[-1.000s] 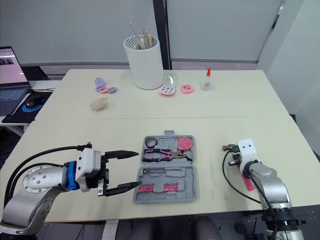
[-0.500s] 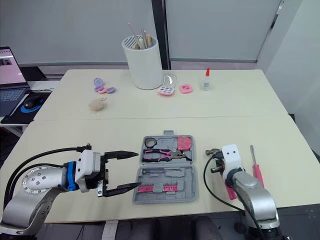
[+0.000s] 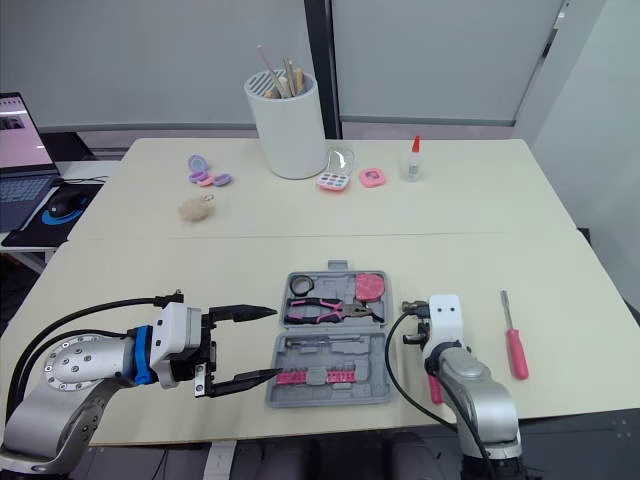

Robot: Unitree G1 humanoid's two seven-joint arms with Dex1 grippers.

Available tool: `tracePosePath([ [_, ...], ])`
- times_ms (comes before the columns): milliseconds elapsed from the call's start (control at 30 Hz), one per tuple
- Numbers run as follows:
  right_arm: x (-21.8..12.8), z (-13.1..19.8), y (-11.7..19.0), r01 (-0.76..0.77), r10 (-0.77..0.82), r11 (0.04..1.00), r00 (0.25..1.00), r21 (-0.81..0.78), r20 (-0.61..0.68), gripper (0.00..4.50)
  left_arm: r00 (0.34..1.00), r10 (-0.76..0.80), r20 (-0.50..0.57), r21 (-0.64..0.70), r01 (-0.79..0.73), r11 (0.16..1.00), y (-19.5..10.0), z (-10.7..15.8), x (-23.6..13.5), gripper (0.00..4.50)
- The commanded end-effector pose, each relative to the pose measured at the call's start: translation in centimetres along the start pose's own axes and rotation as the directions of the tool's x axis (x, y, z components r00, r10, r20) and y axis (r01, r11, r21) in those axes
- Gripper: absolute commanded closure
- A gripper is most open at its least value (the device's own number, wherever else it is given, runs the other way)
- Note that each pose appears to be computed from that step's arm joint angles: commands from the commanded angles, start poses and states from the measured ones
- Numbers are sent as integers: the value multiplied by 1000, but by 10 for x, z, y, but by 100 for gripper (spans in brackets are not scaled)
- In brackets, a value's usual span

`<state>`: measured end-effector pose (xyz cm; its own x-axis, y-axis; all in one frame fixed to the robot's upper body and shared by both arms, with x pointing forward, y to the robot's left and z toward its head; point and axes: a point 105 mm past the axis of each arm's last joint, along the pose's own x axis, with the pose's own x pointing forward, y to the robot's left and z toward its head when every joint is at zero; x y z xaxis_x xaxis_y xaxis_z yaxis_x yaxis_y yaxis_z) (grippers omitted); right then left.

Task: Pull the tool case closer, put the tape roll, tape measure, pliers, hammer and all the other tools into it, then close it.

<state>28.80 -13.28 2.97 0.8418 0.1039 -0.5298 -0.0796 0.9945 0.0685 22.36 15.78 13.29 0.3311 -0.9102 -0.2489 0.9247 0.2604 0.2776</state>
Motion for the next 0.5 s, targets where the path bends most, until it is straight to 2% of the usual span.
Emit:
tracePosePath([
  [33,-7,19,-5,18,-22,999,997,47,74,319,1000,-16,2,32,16,999,-3,3,0,0],
  [200,-33,41,4,-76,71,997,989,33,126,193,1000,-8,0,32,8,999,-4,2,0,0],
  [233,-42,50,10,-141,147,989,978,-49,146,169,1000,0,1,30,0,1000,-3,2,-1,0],
  [267,-50,59,18,-221,256,951,955,-217,149,142,1000,7,2,28,-7,1000,-3,2,-1,0],
  [300,-57,63,26,-293,361,873,925,-390,113,115,1000,12,3,27,-12,1000,-3,2,-1,0],
  [367,-66,61,26,-401,488,654,871,-642,-47,51,1000,11,6,26,-11,1000,-4,3,0,0],
  [433,-70,64,16,-445,529,381,824,-810,-204,51,1000,5,9,26,-5,1000,-5,4,1,0],
  [500,-67,69,6,-443,508,101,793,-891,-337,51,1000,-2,10,24,1,1000,-7,5,1,0],
])
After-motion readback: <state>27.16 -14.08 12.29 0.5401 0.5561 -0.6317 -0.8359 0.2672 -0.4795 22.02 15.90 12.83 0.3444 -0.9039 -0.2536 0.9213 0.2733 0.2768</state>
